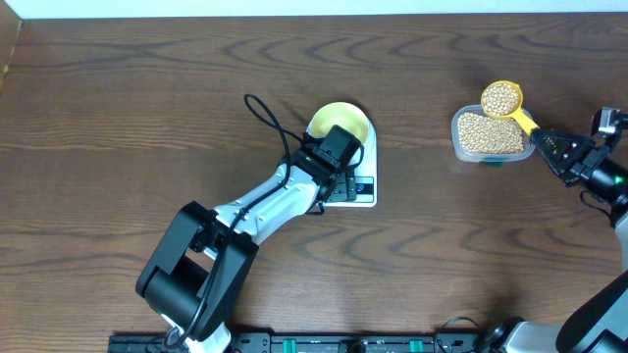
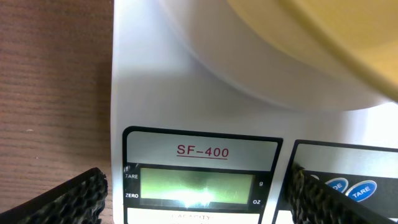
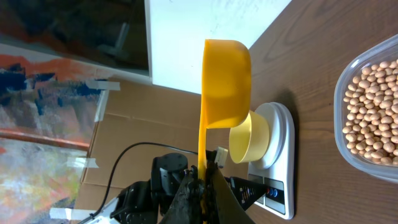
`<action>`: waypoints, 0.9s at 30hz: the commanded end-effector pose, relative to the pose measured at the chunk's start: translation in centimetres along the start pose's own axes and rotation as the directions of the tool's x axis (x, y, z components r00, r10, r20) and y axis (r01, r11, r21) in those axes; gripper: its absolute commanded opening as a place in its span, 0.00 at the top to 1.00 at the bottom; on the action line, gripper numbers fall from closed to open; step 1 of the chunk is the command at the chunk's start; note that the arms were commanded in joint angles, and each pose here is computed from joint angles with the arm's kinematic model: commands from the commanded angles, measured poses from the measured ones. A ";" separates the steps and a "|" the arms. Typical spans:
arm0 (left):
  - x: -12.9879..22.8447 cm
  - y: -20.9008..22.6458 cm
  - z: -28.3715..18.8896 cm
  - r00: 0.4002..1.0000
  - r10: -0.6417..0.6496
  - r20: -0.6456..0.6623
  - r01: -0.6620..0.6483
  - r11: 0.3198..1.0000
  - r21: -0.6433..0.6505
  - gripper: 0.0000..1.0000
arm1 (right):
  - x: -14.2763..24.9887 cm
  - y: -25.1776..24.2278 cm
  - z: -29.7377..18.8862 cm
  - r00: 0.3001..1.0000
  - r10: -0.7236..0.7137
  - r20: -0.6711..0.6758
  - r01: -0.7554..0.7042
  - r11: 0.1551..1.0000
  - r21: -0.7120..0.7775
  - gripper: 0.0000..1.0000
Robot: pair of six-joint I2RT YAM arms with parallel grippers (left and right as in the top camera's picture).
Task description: Scoop item into bowl and weigh 50g on scale
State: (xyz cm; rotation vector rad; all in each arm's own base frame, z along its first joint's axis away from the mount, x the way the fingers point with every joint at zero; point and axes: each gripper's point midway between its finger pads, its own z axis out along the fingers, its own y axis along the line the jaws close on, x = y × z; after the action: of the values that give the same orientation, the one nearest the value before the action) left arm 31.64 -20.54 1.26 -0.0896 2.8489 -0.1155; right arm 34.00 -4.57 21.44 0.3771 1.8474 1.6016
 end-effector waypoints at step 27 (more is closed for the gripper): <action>3.4 3.2 3.1 0.992 0.004 -0.129 -0.022 0.989 -0.146 0.05 | 0.3 0.4 -0.1 1.000 0.011 -0.014 -0.011 0.999 -0.034 0.99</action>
State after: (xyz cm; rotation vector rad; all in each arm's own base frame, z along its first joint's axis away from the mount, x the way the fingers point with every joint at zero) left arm 31.34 -20.35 0.92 -0.1092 2.8815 -0.0861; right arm 34.00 -4.58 21.43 0.3770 1.8475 1.6009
